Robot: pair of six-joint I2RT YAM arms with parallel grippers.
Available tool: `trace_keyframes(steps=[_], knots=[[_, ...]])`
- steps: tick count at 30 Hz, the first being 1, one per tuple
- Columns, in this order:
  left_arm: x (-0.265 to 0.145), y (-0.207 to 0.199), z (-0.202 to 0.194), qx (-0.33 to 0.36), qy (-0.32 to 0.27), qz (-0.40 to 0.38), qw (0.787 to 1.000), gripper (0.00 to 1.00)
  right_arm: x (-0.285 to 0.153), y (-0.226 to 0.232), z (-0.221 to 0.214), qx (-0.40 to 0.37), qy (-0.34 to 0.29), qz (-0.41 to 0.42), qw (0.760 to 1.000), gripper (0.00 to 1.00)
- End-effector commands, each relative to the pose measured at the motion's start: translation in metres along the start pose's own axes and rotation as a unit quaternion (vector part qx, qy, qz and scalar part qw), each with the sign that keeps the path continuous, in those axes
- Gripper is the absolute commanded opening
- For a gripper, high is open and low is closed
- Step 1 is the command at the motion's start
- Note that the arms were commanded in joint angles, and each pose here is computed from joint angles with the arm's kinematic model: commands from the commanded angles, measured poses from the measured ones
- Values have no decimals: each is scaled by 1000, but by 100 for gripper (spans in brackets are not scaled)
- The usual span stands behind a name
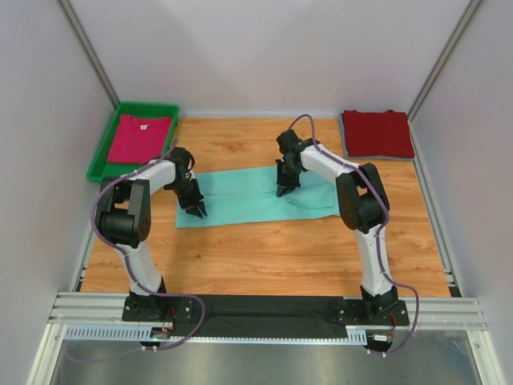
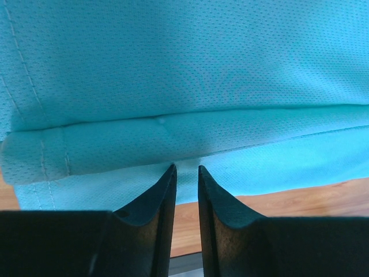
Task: Fold and stack the t-shirts
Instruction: Fold the tshirt
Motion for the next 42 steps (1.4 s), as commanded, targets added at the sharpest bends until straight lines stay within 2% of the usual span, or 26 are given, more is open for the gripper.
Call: trace_keyframes(steps=[1,6,9,10,11,12,14,17,21,22,25,26,28,31,36,42], knots=[[0,6,-2,9,0,8,1000,29,5,-8,10,-14,-13,-21,1000,13],[-2,7,-4,13,1,9,1000,28,9,-12,9,-18,-1,-20,1000,14],[-14,7,-6,22,-14,6,1000,28,-17,-7,9,-21,-15,-10,1000,19],[-18,7,-7,24,-20,8,999,29,-26,-7,6,-20,-16,-10,1000,22],[-26,6,-7,29,-35,1,999,29,-36,-8,6,-14,-22,-12,1000,32],[-31,5,-7,31,-41,-1,999,30,-56,-8,9,-10,-42,-16,999,37],[-40,3,-6,36,-58,-6,998,31,-70,-22,2,17,-40,-28,999,43],[-45,-3,-1,38,-70,-15,997,31,-101,-37,-2,50,-64,-21,996,44],[-31,-5,4,28,-45,-12,998,30,-114,-90,-20,116,-72,-40,990,43],[-27,-5,4,25,-43,-12,999,30,-115,-99,-23,127,-73,-43,988,43],[-15,2,5,20,-39,8,999,28,-114,-131,-38,167,-66,-50,983,32],[-13,4,5,21,-38,16,999,27,-115,-142,-40,180,-72,-49,980,21],[-12,7,6,25,-42,24,999,27,-106,-149,-46,184,-72,-45,979,10],[-12,8,8,33,-43,28,998,27,-94,-158,-47,188,-70,-48,979,3],[-5,13,6,27,-29,49,998,26,-61,-176,-50,215,-41,-70,973,1],[5,39,0,-1,-19,140,990,20,-42,-186,-39,202,-32,-98,974,1]])
Point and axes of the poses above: each gripper's point midway between its finger pads, its own x axis out along the fingers, its own y axis along the line the jaws close on, z = x × y, the point moved 6 cm from there along -x, back along the fingers, and after that the axes turned 8 degrees about -x, right-handed, at the moved point
